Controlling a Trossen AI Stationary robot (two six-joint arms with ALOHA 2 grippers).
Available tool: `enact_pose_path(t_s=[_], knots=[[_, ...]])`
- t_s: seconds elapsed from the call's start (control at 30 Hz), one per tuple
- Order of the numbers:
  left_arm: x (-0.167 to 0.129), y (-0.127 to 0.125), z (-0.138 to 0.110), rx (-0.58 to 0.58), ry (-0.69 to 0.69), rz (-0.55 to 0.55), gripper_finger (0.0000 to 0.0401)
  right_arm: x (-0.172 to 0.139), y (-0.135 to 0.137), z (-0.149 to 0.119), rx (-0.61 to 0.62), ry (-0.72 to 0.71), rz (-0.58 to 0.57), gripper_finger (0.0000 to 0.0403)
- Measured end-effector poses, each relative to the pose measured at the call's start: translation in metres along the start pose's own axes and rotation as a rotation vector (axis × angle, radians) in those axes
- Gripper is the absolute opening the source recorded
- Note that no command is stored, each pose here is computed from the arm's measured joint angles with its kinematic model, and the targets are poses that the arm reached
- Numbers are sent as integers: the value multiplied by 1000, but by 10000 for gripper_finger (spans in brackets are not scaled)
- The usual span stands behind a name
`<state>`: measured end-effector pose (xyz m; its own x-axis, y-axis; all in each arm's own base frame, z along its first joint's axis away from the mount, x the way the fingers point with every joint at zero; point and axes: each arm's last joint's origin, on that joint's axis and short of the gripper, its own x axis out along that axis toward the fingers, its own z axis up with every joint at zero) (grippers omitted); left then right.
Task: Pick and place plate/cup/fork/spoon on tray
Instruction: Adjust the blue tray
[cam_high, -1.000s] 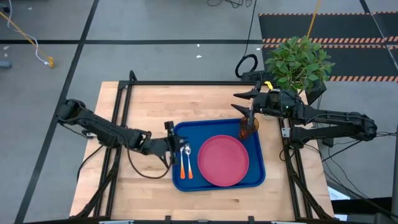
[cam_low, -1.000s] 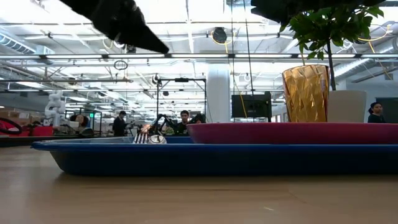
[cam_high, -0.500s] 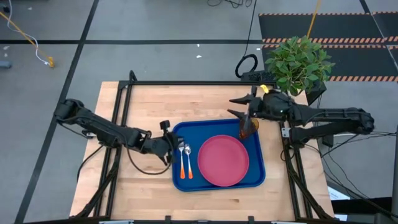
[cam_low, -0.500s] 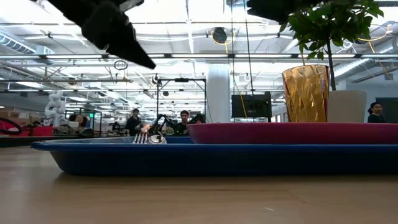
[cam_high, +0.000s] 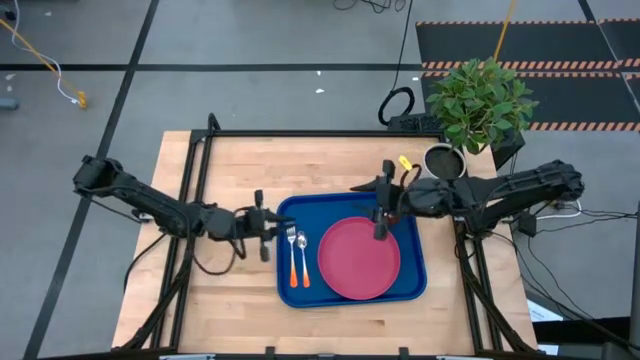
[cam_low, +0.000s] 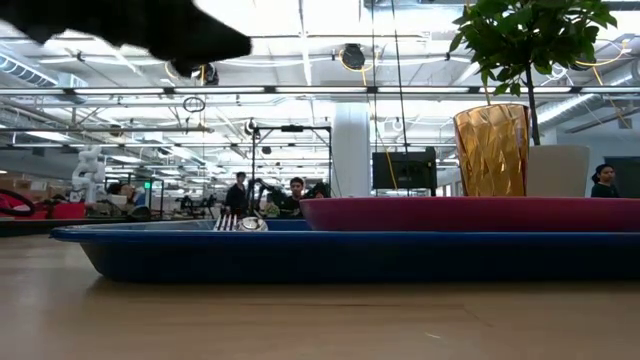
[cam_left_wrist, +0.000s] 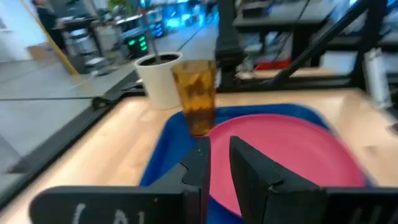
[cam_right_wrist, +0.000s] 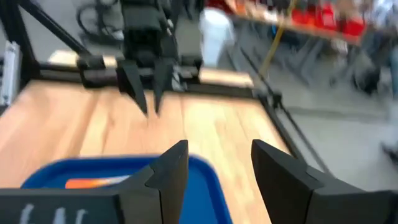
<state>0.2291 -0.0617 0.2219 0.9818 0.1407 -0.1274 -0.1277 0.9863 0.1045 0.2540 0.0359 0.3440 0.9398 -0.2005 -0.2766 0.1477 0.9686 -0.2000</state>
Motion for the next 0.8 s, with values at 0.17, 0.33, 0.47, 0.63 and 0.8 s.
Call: enact_pose_path(t_s=[0.17, 0.33, 0.47, 0.63, 0.8], knots=[[-24, 8, -14, -89, -56, -75, 62, -17, -1, 13, 118, 159, -17, 169], [-40, 10, -17, -125, -4, -104, 62, -36, -2, 8, 230, 333, -31, 169], [-48, 9, -20, -148, 61, -120, 62, -47, -5, -12, 329, 564, -85, 169], [-54, 7, -23, -138, 106, -138, 62, -63, -2, -28, 418, 773, -135, 169], [-56, 4, -23, -113, 103, -135, 62, -73, 5, -30, 468, 814, -147, 169]])
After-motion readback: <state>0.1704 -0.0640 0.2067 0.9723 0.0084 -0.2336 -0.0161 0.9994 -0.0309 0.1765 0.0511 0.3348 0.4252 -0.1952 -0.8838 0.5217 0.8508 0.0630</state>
